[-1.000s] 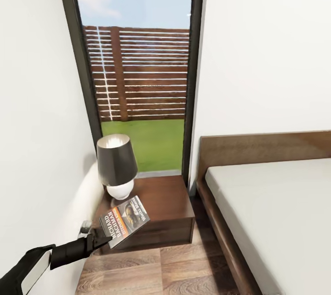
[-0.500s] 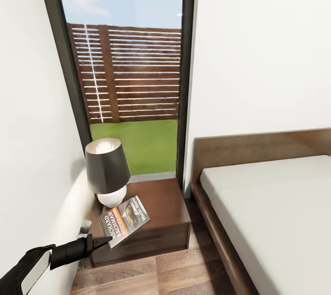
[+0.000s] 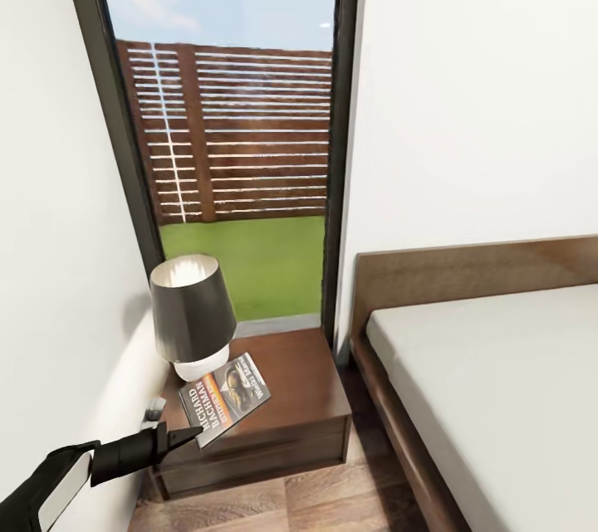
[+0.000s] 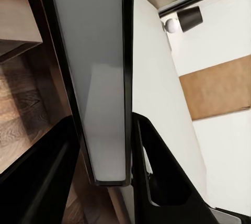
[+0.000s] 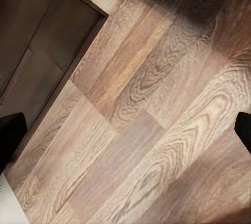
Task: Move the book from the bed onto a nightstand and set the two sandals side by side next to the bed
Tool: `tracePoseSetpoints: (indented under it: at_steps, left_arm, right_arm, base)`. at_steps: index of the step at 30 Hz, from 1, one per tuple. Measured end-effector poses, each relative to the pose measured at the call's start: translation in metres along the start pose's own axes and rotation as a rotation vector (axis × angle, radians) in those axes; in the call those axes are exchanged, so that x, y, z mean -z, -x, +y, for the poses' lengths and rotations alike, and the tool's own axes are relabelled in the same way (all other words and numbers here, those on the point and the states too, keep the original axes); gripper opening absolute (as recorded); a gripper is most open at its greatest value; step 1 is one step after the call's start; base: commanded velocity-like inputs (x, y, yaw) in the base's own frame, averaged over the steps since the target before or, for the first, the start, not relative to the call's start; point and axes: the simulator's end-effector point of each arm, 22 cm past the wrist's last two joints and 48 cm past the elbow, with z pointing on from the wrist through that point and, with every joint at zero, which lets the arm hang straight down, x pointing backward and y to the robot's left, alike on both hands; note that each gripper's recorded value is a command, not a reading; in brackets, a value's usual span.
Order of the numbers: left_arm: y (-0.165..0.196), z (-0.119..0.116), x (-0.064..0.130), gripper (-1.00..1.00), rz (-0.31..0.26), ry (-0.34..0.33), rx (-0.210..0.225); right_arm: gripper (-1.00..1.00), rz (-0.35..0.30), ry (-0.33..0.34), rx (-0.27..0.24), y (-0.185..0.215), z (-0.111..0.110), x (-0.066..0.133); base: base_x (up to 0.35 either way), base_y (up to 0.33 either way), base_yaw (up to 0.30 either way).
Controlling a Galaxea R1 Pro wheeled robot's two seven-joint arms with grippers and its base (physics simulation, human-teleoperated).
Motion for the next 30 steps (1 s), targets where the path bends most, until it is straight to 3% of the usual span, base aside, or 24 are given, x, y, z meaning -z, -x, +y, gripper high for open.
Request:
tracePoseSetpoints:
  at_steps: [30]
  left_arm:
    - [-0.008,-0.004,-0.018,-1.00,0.005,-0.007,0.020]
  right_arm:
    - [1.00,0.004,0.004,-0.001,-0.001,0.001,0.000]
  base:
    - [0.023,0.001,0.000]
